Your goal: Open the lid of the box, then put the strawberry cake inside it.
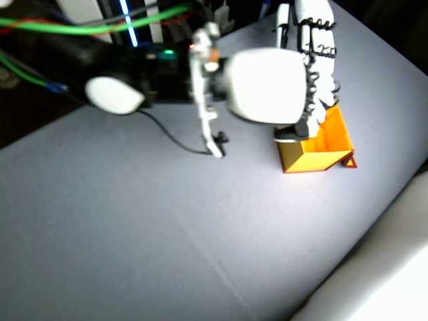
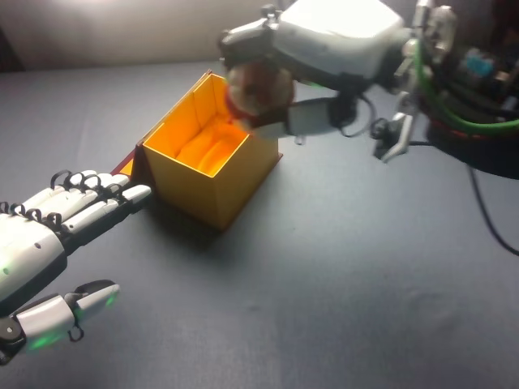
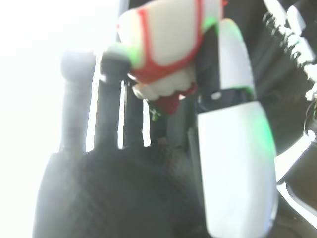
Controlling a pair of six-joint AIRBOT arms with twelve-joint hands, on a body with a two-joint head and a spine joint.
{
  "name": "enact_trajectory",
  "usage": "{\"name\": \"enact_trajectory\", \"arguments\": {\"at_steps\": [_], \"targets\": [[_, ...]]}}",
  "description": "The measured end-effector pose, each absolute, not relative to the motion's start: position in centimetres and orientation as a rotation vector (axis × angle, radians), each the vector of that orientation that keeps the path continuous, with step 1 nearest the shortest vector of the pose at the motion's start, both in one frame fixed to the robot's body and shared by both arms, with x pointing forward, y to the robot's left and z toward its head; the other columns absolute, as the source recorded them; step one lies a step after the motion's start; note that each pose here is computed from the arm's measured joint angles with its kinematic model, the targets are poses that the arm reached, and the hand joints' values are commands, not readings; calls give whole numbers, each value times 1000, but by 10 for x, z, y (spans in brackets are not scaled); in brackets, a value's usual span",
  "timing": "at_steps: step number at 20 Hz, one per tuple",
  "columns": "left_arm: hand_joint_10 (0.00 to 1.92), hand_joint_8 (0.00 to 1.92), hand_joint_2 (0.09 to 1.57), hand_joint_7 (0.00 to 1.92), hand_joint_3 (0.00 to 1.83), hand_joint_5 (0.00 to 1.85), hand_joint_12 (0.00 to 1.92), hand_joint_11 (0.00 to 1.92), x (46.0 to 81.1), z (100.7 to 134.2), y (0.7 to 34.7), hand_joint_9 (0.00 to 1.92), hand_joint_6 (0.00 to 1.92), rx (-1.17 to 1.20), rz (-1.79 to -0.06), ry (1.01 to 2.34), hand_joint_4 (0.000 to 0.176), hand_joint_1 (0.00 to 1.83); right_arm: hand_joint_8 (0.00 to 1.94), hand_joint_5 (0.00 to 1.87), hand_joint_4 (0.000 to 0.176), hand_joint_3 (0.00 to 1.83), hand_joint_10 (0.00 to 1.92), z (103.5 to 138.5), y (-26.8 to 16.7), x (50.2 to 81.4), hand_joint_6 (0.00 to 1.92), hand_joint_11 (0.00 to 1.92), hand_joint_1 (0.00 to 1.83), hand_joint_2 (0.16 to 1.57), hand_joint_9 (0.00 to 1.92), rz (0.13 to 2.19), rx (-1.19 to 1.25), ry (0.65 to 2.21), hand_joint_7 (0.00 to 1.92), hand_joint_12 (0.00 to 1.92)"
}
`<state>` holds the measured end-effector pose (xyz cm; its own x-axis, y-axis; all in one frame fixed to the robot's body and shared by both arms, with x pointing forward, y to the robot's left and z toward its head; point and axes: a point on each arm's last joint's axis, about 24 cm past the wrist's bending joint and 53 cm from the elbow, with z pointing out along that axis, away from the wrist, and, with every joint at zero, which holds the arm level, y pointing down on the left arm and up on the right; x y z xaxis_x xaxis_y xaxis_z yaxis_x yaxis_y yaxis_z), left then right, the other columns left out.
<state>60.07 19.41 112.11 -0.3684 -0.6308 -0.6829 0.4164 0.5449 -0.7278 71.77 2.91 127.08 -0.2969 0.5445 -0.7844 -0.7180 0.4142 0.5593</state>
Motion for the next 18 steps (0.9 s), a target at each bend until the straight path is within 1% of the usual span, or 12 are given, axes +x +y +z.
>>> {"name": "enact_trajectory", "arguments": {"at_steps": [2, 3, 4, 6, 8, 9, 10, 11, 12, 15, 16, 18], "targets": [[0, 0, 1415, 0, 0, 92, 1, 3, 602, 1119, 195, 0, 8, -210, -1115, 1604, 67, 650, 1359, 657, 0, 0, 1145, 1269, 38, 724, 1312, 804, 1196, 1238, 876, 1243, -164, 1418, 865, 1523], [0, 0, 1415, 0, 0, 92, 1, 3, 603, 1117, 195, 0, 8, -213, -1115, 1611, 67, 650, 1359, 657, 0, 0, 1145, 1268, 43, 726, 1312, 804, 1196, 1238, 876, 1244, -161, 1425, 865, 1523], [0, 0, 1416, 0, 0, 94, 0, 1, 603, 1114, 193, 0, 5, -208, -1118, 1618, 67, 633, 1546, 649, 0, 7, 1293, 1265, 51, 729, 1389, 296, 1149, 1289, 554, 1240, -162, 1440, 662, 1677], [0, 0, 1410, 0, 0, 98, 0, 0, 603, 1108, 191, 0, 4, -217, -1124, 1629, 62, 688, 1587, 611, 0, 0, 1465, 1258, 60, 732, 1301, 740, 1185, 1288, 782, 1234, -163, 1465, 767, 1728], [0, 0, 1408, 0, 0, 93, 0, 0, 604, 1105, 191, 0, 1, -222, -1125, 1638, 95, 707, 1577, 570, 0, 1, 1317, 1254, 69, 737, 1462, 548, 1125, 1314, 690, 1222, -163, 1496, 716, 1685], [0, 0, 1412, 0, 1, 93, 0, 0, 604, 1105, 191, 0, 1, -225, -1124, 1638, 97, 679, 1550, 544, 0, 2, 1557, 1253, 72, 739, 1421, 545, 1277, 1294, 702, 1218, -162, 1505, 660, 1704], [0, 0, 1411, 0, 0, 96, 0, 0, 604, 1104, 191, 0, 2, -228, -1124, 1639, 90, 671, 1513, 608, 0, 2, 1624, 1252, 75, 741, 1448, 201, 1303, 1290, 579, 1213, -160, 1513, 687, 1679], [0, 0, 1408, 0, 0, 108, 1, 2, 604, 1104, 191, 0, 6, -224, -1122, 1640, 78, 682, 1508, 575, 0, 0, 1297, 1250, 78, 741, 1514, 39, 1146, 1310, 498, 1210, -160, 1525, 698, 1553], [0, 0, 1407, 0, 0, 114, 1, 2, 605, 1102, 190, 0, 8, -231, -1125, 1641, 70, 685, 1521, 520, 0, 0, 1605, 1243, 83, 743, 1502, 225, 1273, 1309, 591, 1200, -162, 1549, 670, 1724], [0, 0, 1402, 0, 0, 126, 7, 6, 604, 1101, 188, 0, 9, -224, -1128, 1647, 32, 650, 1612, 392, 0, 1, 1679, 1236, 87, 745, 1625, 460, 1282, 1347, 648, 1188, -161, 1575, 554, 1636], [0, 0, 1404, 0, 0, 125, 20, 21, 604, 1101, 189, 0, 6, -229, -1129, 1647, 21, 683, 1702, 390, 0, 1, 1396, 1235, 87, 747, 1703, 432, 1082, 1398, 524, 1183, -160, 1581, 576, 1633], [0, 0, 1408, 0, 0, 105, 238, 0, 605, 1102, 188, 0, 5, -232, -1131, 1647, 53, 630, 596, 222, 0, 0, 711, 1232, 86, 749, 744, 94, 885, 1291, 300, 1174, -156, 1590, 290, 1341]]}}
